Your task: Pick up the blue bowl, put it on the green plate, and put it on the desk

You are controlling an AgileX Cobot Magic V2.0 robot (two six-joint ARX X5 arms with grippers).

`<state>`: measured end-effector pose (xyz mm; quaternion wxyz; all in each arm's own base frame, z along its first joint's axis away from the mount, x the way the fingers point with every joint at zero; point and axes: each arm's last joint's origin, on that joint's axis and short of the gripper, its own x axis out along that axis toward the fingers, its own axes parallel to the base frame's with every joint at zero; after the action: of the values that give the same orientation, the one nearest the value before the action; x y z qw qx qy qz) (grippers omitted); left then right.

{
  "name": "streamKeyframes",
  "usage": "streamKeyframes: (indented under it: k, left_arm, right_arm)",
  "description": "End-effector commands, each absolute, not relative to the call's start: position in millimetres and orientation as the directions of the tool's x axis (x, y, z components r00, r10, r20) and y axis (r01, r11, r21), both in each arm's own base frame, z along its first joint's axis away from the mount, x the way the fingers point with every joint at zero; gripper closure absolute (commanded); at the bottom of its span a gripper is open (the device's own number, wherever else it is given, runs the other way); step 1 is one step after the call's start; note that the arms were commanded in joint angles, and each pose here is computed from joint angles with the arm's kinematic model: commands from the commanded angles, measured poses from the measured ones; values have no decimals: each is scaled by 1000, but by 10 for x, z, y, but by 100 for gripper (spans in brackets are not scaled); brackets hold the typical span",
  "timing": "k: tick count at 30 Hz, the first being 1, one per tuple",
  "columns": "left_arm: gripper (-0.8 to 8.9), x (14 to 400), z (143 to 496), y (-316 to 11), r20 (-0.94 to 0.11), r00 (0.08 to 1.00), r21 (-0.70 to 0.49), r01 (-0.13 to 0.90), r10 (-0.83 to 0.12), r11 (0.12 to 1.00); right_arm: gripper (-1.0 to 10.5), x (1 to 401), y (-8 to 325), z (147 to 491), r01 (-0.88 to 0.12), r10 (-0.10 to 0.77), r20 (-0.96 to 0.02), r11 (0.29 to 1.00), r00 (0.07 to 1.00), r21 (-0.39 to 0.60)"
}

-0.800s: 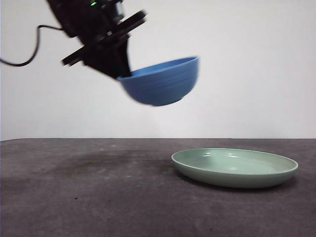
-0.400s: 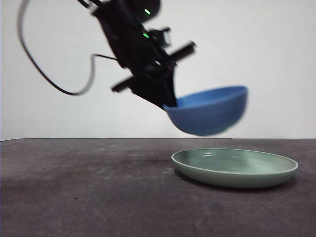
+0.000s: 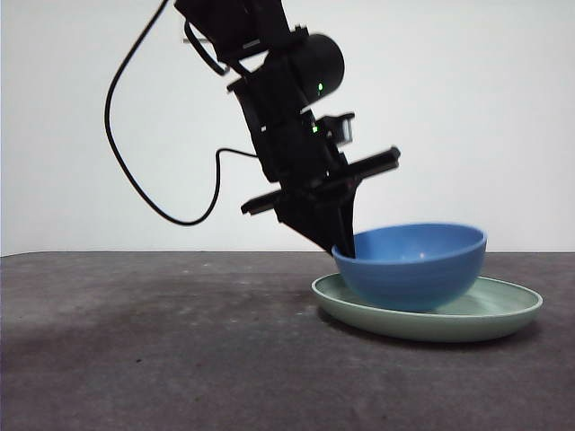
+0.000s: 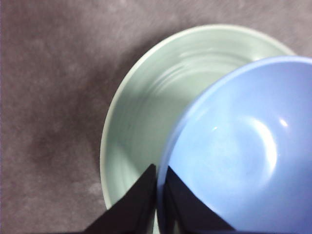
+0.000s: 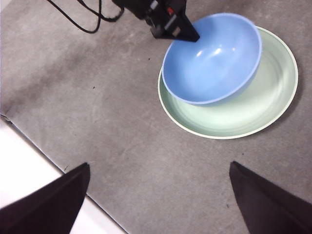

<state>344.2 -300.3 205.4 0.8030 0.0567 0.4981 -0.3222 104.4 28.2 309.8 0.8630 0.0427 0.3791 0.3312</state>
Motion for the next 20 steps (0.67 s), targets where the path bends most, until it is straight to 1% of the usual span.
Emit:
streamKeyframes:
  k: [1,8,12,17,20]
  left_arm:
    - [799,3481,2045,-3103,-825,307,-234,579,-475,781]
    - [798,3488,1952,-3126,-838,289,-231,579,-462,782]
    - [739,3472,1956,-3143,-839,286,-231,583,-463,779]
    - [592,3467,1953,-3139,-843,281,-230,582,-458,780]
    - [588,3465,1963,-3137,-843,281,-230,581,-458,780]
  right_arm:
    - [489,1051,288,3156,-545,611,-611,773,504,323]
    - [489,1051,288,3157,-546,611,-611,773,504,323]
    - [489,1051,288,3157,-546,611,-611,773,504,323]
    - [489,1051,288,3157,-546,611,-611,773,504,323]
    - [489,1051,288,3157,-546,611,-611,773,504,323]
